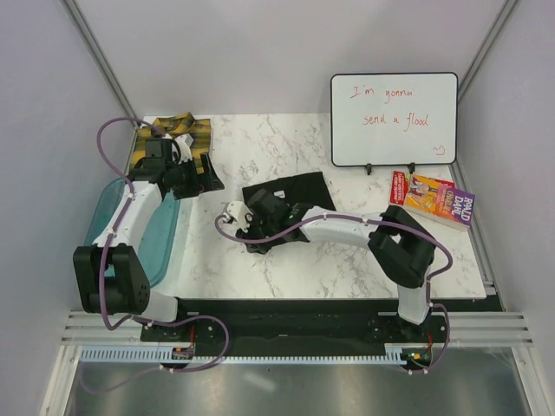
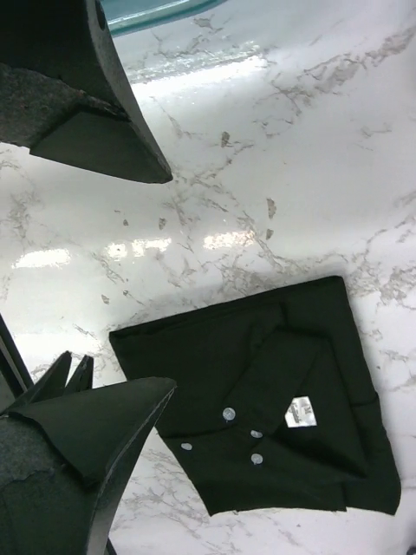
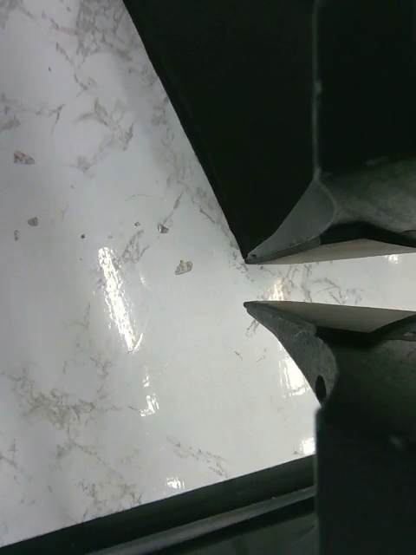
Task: Fold and stack the long sleeve shirts
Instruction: Neatly place the folded shirt to the corner
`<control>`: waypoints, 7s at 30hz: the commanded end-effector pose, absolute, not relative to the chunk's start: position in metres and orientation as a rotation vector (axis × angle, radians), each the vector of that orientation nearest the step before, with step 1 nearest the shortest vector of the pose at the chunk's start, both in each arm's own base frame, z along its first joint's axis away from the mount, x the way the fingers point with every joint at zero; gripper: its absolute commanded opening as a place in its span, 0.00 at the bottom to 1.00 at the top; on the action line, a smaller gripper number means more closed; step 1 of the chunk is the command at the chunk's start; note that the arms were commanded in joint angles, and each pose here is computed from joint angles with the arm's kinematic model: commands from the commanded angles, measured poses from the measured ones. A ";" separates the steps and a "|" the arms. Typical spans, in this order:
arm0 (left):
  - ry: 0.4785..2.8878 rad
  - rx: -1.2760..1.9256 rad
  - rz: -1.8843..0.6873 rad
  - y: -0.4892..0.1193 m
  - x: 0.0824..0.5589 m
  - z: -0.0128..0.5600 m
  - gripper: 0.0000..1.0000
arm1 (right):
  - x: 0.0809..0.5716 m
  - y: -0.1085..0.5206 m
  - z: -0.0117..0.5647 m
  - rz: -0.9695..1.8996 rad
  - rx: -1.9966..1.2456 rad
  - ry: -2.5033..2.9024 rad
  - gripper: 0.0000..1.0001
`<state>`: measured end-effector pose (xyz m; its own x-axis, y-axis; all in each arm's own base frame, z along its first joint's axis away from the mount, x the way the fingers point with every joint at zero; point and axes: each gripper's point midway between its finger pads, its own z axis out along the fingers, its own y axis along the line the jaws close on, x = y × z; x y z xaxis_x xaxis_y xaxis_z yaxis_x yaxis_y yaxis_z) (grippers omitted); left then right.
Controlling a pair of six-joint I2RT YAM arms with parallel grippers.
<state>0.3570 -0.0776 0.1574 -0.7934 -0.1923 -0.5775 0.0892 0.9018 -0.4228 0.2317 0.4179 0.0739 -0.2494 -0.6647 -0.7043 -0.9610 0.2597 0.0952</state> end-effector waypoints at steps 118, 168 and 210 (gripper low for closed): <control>2.029 0.275 0.132 -0.026 0.592 0.296 0.02 | 0.353 0.297 0.141 0.922 -0.806 2.287 0.98; 2.060 0.079 0.248 0.109 0.621 0.223 0.02 | 0.350 0.298 0.131 0.944 -0.804 2.316 0.98; 2.195 0.458 -0.364 -0.074 0.407 0.296 0.99 | 0.359 0.116 0.200 0.677 -0.385 2.204 0.98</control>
